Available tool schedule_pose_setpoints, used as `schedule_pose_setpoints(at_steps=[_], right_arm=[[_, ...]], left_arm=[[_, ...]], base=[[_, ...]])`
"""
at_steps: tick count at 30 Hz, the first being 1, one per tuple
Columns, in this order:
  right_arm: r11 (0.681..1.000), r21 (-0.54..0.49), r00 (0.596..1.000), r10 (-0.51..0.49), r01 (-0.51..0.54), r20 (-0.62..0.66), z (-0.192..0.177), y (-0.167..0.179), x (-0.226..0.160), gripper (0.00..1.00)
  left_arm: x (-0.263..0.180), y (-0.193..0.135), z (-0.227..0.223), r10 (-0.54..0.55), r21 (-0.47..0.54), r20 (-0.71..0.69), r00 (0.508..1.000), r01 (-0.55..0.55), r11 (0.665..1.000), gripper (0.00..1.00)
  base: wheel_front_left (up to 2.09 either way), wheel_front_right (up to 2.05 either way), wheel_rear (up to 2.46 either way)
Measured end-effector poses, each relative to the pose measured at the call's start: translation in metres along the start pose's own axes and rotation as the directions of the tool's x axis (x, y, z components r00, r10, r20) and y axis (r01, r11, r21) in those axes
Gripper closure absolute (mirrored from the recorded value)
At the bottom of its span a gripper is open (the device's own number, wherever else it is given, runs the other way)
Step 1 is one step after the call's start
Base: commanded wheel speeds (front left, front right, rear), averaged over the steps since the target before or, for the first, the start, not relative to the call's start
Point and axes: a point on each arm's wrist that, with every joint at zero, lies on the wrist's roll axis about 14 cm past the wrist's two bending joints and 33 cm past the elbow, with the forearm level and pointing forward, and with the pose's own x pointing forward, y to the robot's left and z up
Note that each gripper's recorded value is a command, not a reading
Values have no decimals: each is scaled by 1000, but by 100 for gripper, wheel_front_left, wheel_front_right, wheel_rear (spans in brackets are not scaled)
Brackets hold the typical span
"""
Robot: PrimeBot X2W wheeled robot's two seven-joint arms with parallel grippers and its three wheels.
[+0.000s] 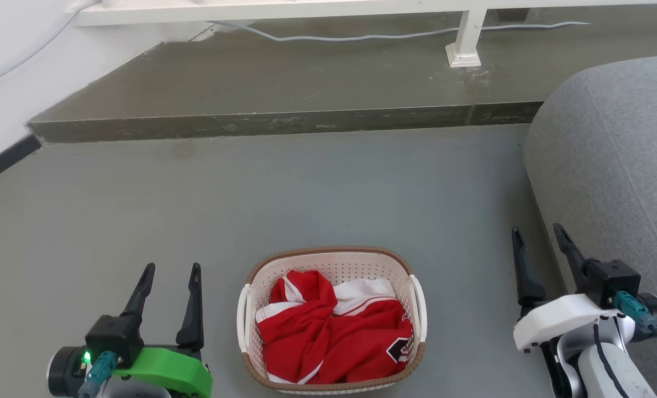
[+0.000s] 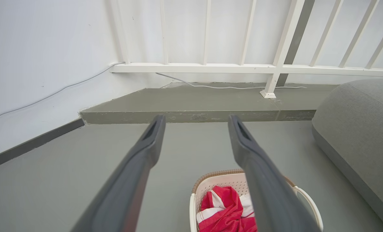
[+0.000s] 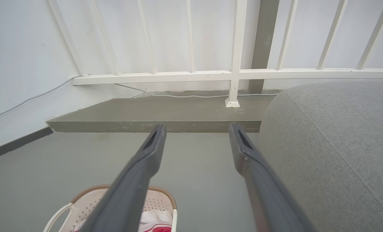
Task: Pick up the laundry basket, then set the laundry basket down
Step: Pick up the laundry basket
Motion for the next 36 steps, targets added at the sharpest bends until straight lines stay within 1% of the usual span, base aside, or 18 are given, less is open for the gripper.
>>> schedule_pose_setpoints(at_steps=[12, 19, 26, 31, 36], right_arm=[[1000, 2, 1000, 4, -4, -16, -3, 2, 2, 0], [1000, 9, 997, 16, -16, -69, -18, 6, 8, 0], [999, 21, 990, 47, -45, -131, -36, 14, 23, 0], [998, 29, 980, 55, -51, -192, -56, 17, 39, 0], [997, 42, 968, 67, -58, -244, -75, 20, 54, 0]], left_arm=[[0, -2, -7, -6, -6, -35, 999, 5, 1000, 0], [5, -2, -20, -10, -16, -81, 997, 8, 1000, 0], [27, 2, -35, -11, -32, -125, 992, 7, 999, 0], [45, 7, -59, -14, -49, -203, 979, 4, 999, 0], [63, 8, -85, -44, -74, -278, 960, 24, 997, 0]], base=[[0, 0, 0], [0, 0, 0], [0, 0, 0], [0, 0, 0], [0, 0, 0]])
